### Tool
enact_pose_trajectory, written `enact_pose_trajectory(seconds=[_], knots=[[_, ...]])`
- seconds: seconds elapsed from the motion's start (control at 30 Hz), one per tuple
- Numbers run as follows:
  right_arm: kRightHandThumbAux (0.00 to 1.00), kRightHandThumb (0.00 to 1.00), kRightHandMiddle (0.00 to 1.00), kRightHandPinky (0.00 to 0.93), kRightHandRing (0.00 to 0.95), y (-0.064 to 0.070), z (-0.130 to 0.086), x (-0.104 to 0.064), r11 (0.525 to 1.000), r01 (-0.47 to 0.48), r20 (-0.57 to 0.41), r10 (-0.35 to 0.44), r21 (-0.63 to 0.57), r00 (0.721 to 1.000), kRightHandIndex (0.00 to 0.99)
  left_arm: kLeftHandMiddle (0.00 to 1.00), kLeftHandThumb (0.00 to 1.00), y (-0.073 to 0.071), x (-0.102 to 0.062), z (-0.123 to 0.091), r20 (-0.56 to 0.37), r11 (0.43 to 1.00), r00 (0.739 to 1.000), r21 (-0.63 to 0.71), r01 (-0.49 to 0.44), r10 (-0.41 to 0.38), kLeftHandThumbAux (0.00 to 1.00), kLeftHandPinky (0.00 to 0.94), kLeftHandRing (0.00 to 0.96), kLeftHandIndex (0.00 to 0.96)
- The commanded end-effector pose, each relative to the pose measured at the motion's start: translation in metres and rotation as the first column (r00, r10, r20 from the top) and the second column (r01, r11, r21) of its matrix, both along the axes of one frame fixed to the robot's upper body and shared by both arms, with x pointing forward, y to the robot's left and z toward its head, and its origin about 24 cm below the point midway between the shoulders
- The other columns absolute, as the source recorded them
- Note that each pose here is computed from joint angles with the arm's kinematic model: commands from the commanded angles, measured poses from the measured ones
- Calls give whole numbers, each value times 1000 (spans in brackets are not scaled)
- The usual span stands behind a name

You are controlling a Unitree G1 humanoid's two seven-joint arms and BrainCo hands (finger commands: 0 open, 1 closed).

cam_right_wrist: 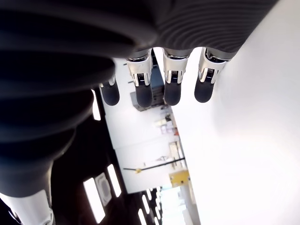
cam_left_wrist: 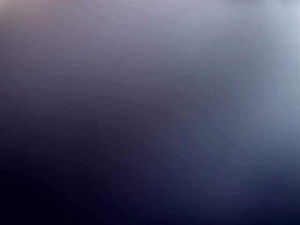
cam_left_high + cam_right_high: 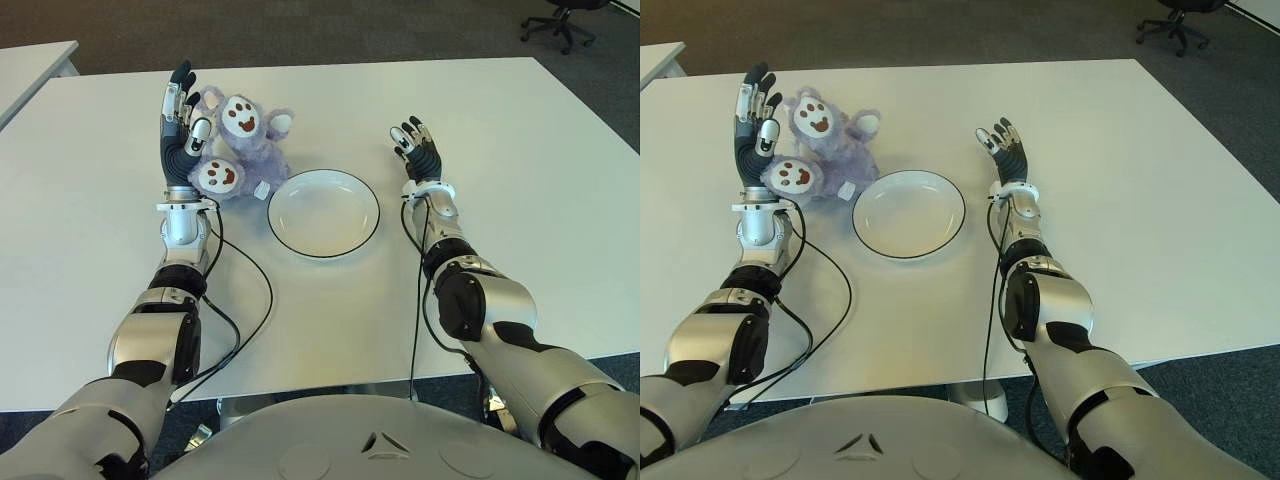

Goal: Put the doll into the plate.

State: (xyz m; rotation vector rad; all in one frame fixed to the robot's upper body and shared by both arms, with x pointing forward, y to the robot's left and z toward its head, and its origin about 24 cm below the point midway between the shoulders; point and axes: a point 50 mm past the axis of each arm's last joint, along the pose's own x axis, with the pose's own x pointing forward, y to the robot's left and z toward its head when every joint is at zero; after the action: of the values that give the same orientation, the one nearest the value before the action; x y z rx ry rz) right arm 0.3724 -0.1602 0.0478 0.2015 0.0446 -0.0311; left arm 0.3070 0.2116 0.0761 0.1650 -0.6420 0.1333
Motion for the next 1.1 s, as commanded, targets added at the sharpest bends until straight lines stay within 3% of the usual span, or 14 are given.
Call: enact_pose_trajectory(seconds=[0.03,0.57,1.1], knots=[[650,98,89,34,56,1,-61,-34,999,0,-250,8,32,968,69,27,51,1,-85,-109,-435,996,901,81,40,-1,275,12,9,0],[683,86,87,39,58,3,-60,-34,1000,-9,-244,16,29,970,62,36,38,-2,-91,-105,-393,978,919,177,109,-32,276,0,10,0],[688,94,95,34,61,7,-60,-33,999,-15,-239,24,38,971,64,53,110,-7,-88,-97,-328,957,943,255,140,-50,283,4,21,10]])
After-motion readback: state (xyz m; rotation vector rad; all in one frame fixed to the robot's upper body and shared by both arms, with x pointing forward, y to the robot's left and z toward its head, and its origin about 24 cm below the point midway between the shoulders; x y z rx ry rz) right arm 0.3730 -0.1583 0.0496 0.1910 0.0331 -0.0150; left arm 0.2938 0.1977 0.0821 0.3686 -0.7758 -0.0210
